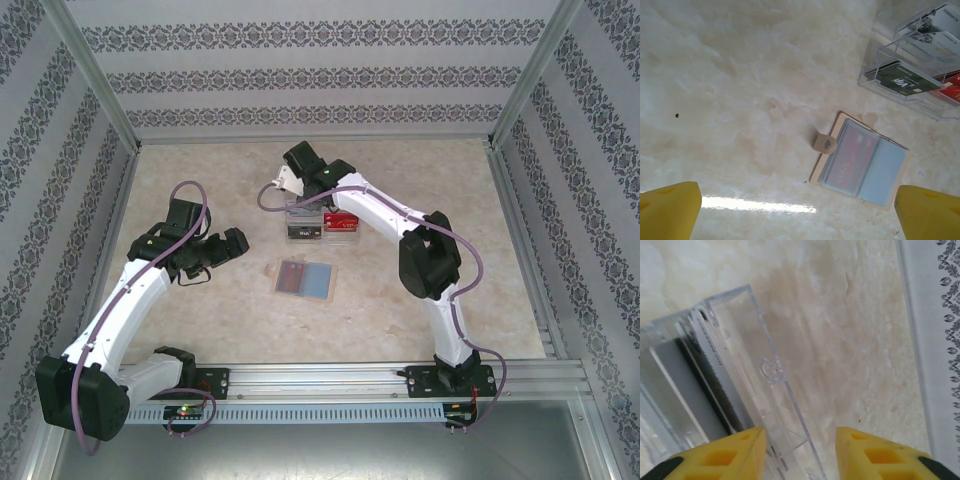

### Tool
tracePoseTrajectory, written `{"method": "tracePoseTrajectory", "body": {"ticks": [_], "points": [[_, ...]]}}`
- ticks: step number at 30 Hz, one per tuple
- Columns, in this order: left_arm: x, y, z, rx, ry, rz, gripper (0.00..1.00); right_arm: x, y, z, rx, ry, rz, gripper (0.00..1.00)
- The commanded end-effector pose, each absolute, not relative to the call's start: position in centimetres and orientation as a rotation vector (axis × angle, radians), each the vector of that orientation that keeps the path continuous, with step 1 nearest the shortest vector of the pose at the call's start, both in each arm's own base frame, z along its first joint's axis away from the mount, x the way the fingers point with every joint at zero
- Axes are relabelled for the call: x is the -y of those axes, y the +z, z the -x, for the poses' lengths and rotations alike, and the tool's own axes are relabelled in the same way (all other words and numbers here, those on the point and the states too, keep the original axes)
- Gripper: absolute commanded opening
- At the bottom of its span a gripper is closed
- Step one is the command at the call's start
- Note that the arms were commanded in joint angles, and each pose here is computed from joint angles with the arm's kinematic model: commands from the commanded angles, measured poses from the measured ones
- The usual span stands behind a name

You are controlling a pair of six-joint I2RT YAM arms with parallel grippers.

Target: Take the credit cards out of the card holder

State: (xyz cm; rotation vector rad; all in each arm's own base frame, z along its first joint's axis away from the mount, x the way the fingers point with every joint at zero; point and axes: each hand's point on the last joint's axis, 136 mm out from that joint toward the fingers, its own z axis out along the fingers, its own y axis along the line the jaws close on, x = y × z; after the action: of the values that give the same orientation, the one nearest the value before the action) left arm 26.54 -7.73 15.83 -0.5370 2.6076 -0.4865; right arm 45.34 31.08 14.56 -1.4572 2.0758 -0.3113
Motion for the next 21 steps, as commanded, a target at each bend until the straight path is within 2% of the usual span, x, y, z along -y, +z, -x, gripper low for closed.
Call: {"method": "tracePoseTrajectory", "body": {"ticks": [1,3,5,10,21], "points": [[7.5,15.6,-26.3,-2.608,-0.492,0.551,1.00,-31.6,17.0,-43.2,-2.070,-0.158,1.447,0.50],[7.5,15.5,-26.3,-2.612,-0.493,0.550,1.00,-31.6,15.7,-42.3,-2.090,-0.143,1.490,0.58],[7.5,15.4,-26.4,-2.613,-0.495,0.548,1.00,-31.5,14.5,-41.8,-2.116,-0.160,1.519,0.60],[7.6,15.4,-26.4,-2.617,-0.499,0.550,1.00,-31.2,12.5,-41.9,-2.160,-0.195,1.526,0.62],[7.6,15.4,-26.3,-2.619,-0.500,0.548,1.00,-30.9,11.7,-44.4,-2.168,-0.320,1.461,0.64]]}}
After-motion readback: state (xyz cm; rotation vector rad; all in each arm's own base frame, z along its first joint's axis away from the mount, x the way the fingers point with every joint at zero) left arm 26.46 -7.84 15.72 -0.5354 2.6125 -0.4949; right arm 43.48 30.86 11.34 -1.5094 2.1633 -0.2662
